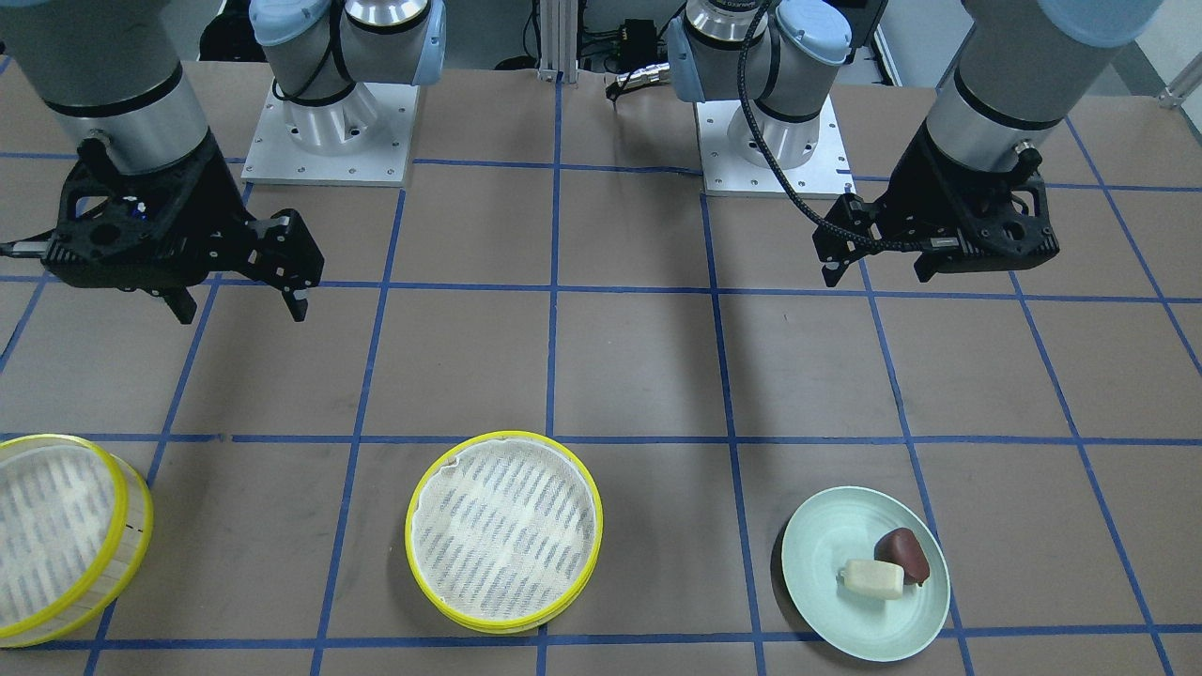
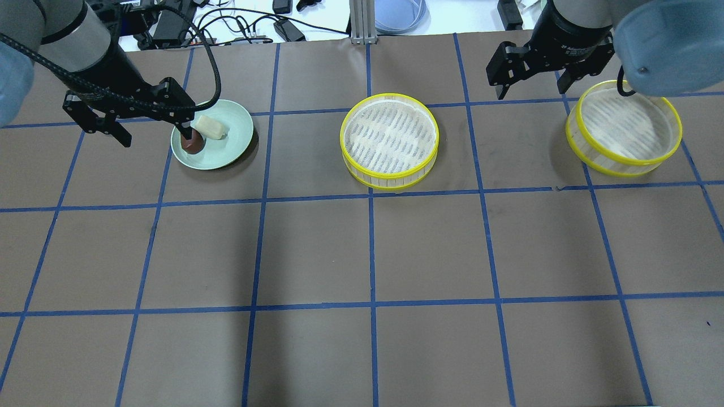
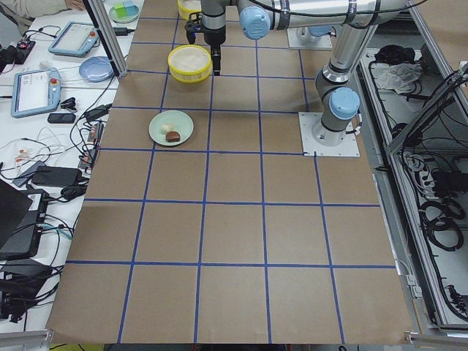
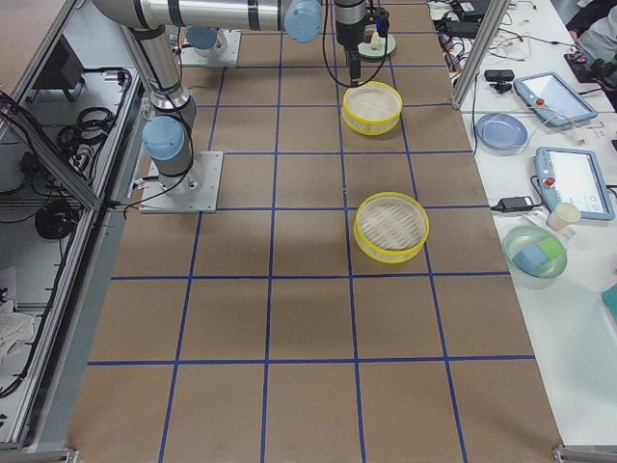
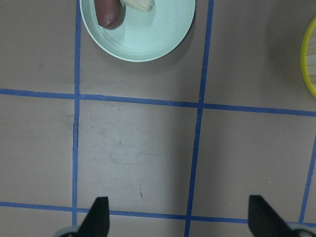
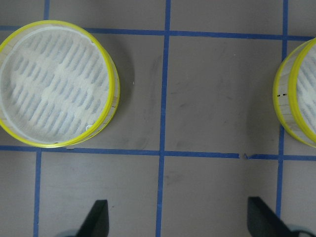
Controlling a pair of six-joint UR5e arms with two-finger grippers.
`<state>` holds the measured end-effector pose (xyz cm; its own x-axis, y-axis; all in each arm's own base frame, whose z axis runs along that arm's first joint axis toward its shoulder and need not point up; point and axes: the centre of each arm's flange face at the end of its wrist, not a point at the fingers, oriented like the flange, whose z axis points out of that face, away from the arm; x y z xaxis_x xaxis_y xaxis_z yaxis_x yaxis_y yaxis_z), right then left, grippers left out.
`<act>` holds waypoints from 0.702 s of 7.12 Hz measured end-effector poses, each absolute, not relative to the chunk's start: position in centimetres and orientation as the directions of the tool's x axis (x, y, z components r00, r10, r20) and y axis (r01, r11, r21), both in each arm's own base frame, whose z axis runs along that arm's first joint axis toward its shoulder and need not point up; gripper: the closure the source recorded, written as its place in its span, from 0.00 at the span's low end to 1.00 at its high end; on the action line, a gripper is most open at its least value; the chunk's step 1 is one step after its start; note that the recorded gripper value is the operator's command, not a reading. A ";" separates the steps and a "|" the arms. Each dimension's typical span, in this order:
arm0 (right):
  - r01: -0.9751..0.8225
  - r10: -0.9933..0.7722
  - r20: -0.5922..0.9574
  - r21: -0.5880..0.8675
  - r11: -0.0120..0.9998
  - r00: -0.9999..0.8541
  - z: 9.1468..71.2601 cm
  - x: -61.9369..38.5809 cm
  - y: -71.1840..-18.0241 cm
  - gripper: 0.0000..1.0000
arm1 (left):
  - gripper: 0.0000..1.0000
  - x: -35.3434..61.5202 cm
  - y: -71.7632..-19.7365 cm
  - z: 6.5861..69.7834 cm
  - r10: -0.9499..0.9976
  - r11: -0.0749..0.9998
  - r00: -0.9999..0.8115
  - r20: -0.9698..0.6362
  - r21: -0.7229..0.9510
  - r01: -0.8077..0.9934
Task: Stack buns with steamer
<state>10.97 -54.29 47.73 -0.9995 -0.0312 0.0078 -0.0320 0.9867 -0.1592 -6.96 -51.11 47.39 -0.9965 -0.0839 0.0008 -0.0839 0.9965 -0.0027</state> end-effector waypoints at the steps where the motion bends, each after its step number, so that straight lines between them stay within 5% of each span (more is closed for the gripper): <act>1: -0.011 -0.009 0.010 -0.170 0.985 -1.000 47.4 9.2 -55.2 0.00 | 0.00 -6.8 -51.5 47.1 -0.059 0.998 -0.998 0.000 -0.011 -0.059; 5: 0.038 0.044 0.031 -0.169 0.985 -0.999 44.9 -1.4 -58.1 0.00 | 0.00 -5.4 -58.3 40.0 0.008 0.991 -1.000 -0.018 -0.132 0.010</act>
<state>-1.39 -58.06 44.89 -0.9986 0.0440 0.0307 0.0382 0.9848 -0.1692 -5.37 -58.29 39.99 -0.9998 0.0076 -0.0181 0.0099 0.9913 -0.1316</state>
